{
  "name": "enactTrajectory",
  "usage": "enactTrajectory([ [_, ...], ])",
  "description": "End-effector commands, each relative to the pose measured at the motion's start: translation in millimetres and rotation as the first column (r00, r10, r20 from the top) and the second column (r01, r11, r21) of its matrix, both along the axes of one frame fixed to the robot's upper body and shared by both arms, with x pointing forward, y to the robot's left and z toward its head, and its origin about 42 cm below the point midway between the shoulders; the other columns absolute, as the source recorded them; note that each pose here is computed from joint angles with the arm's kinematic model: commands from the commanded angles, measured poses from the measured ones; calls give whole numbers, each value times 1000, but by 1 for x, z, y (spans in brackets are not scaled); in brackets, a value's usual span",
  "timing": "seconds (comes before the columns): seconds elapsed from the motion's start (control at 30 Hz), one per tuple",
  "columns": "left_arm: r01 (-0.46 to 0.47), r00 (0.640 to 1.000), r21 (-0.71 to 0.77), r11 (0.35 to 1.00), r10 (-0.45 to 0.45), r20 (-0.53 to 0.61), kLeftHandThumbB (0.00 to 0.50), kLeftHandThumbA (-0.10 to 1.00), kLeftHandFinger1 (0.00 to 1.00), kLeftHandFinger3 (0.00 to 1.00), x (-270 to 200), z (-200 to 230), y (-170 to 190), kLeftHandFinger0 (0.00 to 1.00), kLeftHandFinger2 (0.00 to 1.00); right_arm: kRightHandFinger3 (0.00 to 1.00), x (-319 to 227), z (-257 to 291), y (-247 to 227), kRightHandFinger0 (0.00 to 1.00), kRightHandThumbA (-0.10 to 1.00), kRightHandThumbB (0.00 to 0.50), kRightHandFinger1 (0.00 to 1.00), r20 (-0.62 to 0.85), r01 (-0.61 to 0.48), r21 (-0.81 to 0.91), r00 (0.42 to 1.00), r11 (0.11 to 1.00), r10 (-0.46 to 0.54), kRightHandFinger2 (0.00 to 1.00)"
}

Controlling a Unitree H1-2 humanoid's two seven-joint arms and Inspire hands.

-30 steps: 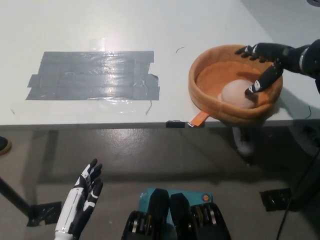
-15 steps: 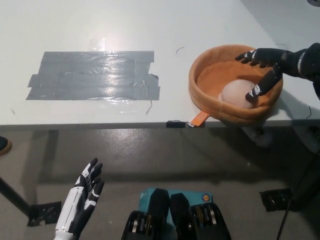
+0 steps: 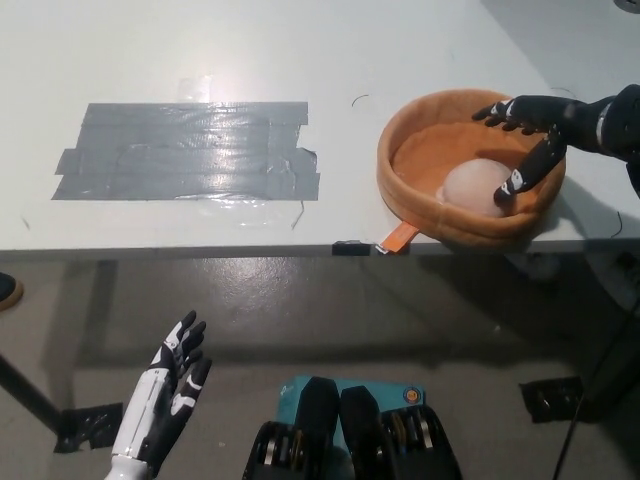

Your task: An emotional support dumpling is kept in a soft plate infront in the middle of the desk infront of the robot. The robot extends its right arm to pick up the dumpling and hands it to a person

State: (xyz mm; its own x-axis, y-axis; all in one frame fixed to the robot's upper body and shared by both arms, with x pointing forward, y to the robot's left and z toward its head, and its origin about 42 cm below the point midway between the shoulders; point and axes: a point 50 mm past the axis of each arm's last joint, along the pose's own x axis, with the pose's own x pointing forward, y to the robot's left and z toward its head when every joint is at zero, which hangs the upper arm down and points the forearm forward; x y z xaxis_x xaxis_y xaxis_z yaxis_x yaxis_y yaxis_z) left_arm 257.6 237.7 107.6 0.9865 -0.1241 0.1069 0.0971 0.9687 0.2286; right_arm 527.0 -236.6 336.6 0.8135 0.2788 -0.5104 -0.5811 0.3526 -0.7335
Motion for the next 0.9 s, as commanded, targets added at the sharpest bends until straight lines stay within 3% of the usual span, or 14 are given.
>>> enactTrajectory([
  [0.0, 10, 999, 16, 1000, -11, 34, 117, 822, 1000, 1000, 1, 8, 3, 1000, 1000, 1000, 4, 39, 5, 1000, 953, 323, 1000, 75, -11, -9, 997, 1000, 12, 1000],
  [0.2, 18, 999, 21, 1000, -19, 33, 122, 824, 1000, 1000, 3, 9, 2, 1000, 1000, 1000, 5, 42, 5, 1000, 1000, 293, 1000, 62, -47, 11, 997, 999, 46, 1000],
  [0.43, 18, 999, 24, 1000, -18, 31, 131, 819, 1000, 1000, 3, 11, 0, 1000, 1000, 1000, 5, 38, 7, 1000, 962, 333, 1000, 19, -37, 36, 999, 999, 36, 1000],
  [0.87, 25, 999, 24, 999, -26, 43, 108, 804, 1000, 1000, 5, 13, -1, 1000, 1000, 1000, 13, 16, 11, 1000, 936, 307, 1000, -24, -49, 36, 998, 998, 50, 1000],
])
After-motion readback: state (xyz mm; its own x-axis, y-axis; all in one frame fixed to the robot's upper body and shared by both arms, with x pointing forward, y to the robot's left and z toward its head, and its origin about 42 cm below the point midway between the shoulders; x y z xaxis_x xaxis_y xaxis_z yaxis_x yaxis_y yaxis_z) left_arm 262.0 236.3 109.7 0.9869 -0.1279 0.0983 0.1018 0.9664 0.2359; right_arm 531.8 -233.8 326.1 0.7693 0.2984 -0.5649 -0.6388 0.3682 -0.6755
